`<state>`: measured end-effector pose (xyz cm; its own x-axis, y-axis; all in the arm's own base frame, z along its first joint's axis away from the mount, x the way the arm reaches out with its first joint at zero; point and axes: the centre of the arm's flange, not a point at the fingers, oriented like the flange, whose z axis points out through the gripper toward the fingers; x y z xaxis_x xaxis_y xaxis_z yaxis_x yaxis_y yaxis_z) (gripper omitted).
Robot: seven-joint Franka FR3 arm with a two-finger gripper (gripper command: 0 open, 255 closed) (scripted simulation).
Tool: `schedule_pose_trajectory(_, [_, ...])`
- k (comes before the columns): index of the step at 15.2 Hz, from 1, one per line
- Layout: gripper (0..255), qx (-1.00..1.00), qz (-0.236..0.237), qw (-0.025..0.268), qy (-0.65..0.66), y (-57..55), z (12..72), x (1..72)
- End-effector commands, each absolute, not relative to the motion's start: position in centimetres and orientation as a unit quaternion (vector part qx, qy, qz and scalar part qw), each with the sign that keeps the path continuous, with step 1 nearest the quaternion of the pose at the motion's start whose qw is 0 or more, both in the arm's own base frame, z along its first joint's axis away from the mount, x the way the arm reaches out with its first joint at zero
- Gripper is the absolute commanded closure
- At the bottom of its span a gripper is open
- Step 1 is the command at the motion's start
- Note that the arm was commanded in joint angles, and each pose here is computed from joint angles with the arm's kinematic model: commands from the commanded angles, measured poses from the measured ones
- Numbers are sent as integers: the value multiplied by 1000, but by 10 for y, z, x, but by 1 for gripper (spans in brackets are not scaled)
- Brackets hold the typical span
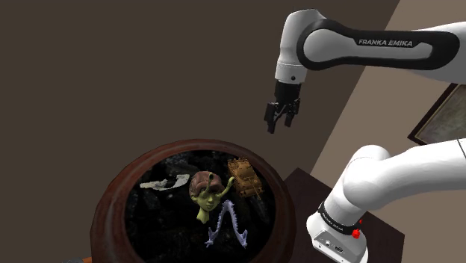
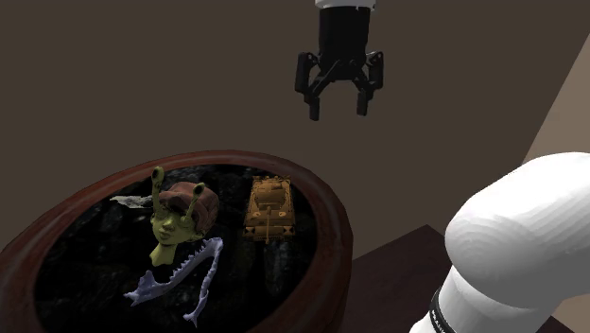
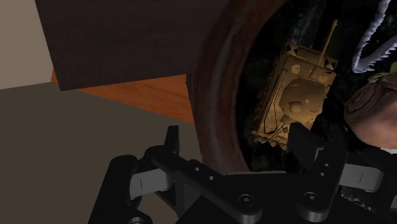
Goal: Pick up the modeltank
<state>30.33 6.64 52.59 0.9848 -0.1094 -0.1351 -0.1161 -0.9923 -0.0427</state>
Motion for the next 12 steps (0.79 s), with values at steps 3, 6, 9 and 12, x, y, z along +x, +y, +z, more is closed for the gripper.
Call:
schedule_pose_trajectory(3, [0,-997,61,26,44,109,498,299])
schedule_pose_trajectory(6, [0,-997,57,26,33,143,479,295])
schedule_pose_trajectory(9, [0,-998,54,26,23,177,459,291])
schedule_pose_trajectory(12, [0,-998,51,26,16,201,446,288])
